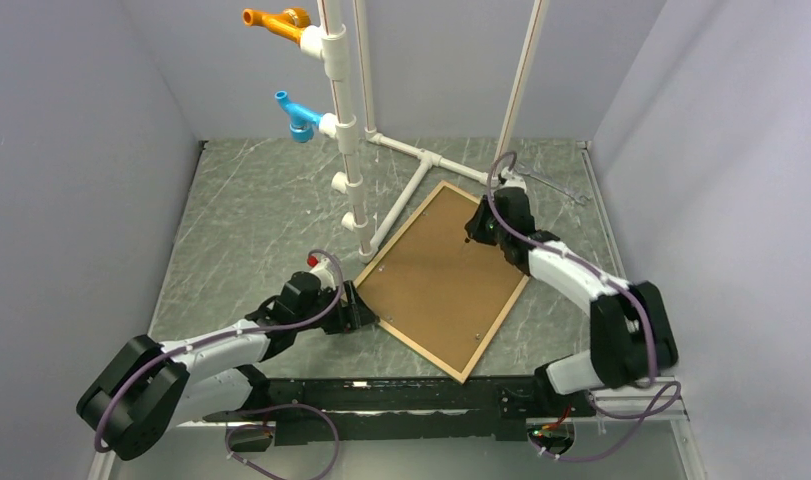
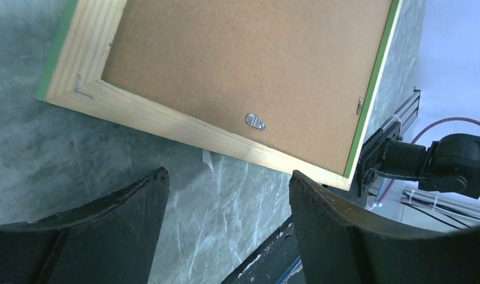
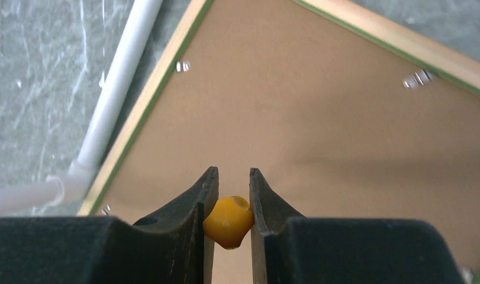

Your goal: Take the photo out of the frame

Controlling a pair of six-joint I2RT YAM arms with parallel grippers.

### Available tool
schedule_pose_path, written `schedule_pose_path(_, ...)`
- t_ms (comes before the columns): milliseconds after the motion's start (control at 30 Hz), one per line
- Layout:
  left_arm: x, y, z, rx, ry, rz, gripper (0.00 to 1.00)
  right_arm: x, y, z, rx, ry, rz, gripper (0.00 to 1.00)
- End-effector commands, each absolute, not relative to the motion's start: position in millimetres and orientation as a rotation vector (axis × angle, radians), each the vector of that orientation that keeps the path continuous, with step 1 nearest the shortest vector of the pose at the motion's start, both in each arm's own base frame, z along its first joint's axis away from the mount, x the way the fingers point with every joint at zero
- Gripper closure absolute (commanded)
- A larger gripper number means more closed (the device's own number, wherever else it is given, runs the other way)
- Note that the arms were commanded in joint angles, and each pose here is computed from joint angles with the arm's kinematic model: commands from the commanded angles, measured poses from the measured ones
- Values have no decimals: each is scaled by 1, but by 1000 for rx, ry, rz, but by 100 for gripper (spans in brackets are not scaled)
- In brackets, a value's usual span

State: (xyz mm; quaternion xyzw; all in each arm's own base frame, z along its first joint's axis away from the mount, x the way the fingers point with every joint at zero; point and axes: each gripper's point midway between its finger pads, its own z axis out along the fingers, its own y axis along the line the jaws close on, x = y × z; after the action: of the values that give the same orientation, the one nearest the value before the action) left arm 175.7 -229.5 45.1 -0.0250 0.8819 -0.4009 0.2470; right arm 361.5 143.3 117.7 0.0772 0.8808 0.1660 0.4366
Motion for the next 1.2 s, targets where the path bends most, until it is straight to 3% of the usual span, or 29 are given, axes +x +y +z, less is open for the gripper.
schedule_pose_path(0, 176, -242, 60, -49, 2339, -1200, 22, 423, 176, 162, 129, 2033, 657, 100)
schedule_pose_path(233, 184, -248, 68, 13, 2362, -1161, 21, 490, 187, 140, 142, 2089, 709, 100)
schedule_pose_path(500, 187, -257, 70, 4, 2355, -1212, 21, 532, 198, 126, 128, 2117, 718, 100)
schedule_pose_path(1167, 182, -264, 51, -60, 2357, -1314, 17, 514, 216, 68, 107, 2211, 863, 100)
